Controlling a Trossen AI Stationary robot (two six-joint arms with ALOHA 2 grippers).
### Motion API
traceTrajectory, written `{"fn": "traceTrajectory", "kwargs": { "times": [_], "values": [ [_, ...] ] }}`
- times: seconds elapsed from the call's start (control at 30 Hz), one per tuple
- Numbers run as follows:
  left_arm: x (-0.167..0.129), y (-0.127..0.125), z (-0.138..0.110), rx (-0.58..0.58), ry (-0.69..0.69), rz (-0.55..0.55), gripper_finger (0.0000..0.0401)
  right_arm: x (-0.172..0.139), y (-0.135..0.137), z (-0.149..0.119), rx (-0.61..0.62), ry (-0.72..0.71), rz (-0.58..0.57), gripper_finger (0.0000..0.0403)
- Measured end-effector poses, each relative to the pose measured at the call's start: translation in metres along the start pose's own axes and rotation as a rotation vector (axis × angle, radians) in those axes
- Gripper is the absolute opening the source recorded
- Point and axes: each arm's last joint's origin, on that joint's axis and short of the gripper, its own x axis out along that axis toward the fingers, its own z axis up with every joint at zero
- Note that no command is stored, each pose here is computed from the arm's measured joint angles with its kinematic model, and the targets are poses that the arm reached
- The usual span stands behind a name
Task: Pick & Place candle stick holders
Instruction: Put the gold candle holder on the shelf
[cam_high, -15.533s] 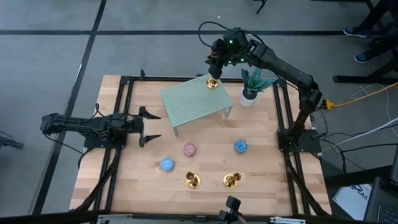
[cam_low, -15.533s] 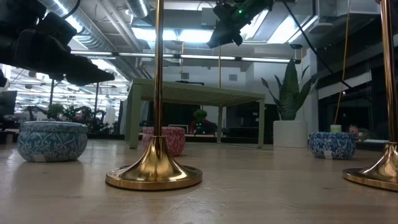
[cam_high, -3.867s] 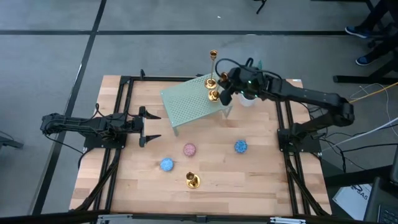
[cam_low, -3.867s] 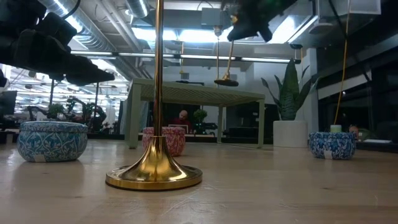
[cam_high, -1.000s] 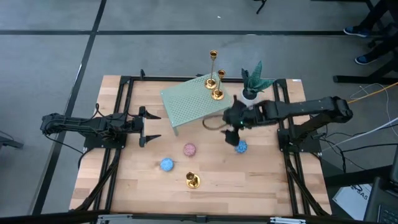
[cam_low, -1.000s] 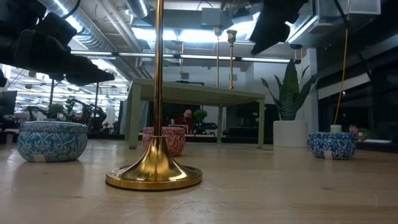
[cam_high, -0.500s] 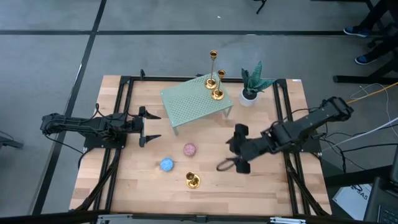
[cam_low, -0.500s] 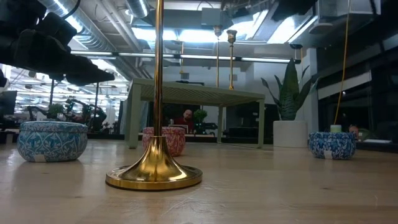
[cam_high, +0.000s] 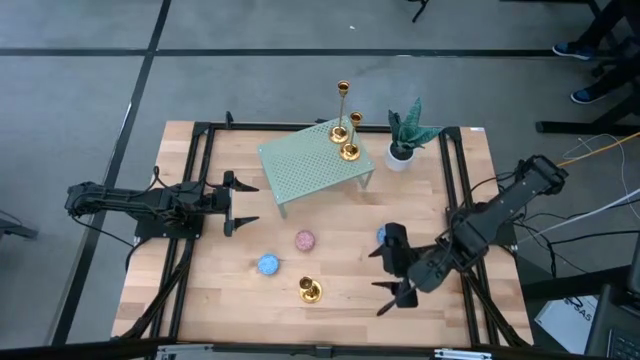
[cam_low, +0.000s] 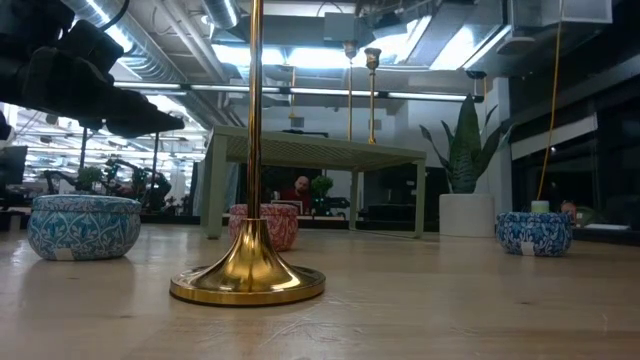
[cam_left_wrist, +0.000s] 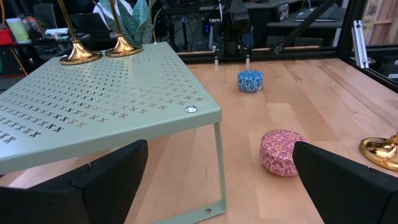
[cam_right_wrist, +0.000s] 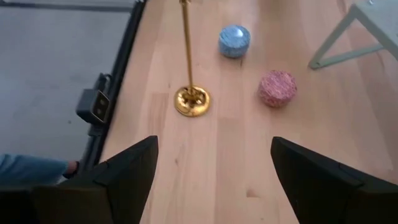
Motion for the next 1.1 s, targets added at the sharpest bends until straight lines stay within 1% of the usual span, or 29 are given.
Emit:
{"fn": "traceTrajectory", "kwargs": {
  "times": [0.13, 0.33, 0.6, 0.77, 0.83, 0.93, 1.1],
  "values": [
    [0.000, 0.000, 0.000, 0.000, 0.000, 0.000, 0.0400, 0.007, 0.009, 0.001, -0.017, -0.032, 0.025, 0.0317],
    [0.000, 0.000, 0.000, 0.000, 0.000, 0.000, 0.0400, 0.034, 0.024, 0.002, -0.061, -0.062, 0.042, 0.0317],
    [0.000, 0.000, 0.000, 0.000, 0.000, 0.000, 0.0400, 0.078, 0.044, 0.001, -0.164, -0.135, 0.063, 0.0316],
    [0.000, 0.000, 0.000, 0.000, 0.000, 0.000, 0.0400, 0.106, 0.051, 0.003, -0.269, -0.217, 0.063, 0.0316],
    [0.000, 0.000, 0.000, 0.000, 0.000, 0.000, 0.0400, 0.116, 0.050, 0.005, -0.277, -0.250, 0.055, 0.0316],
    [0.000, 0.000, 0.000, 0.000, 0.000, 0.000, 0.0400, 0.130, 0.042, 0.009, -0.251, -0.276, 0.033, 0.0316],
    [0.000, 0.000, 0.000, 0.000, 0.000, 0.000, 0.0400, 0.148, 0.018, 0.017, -0.154, -0.286, -0.006, 0.0316]
  ]
}}
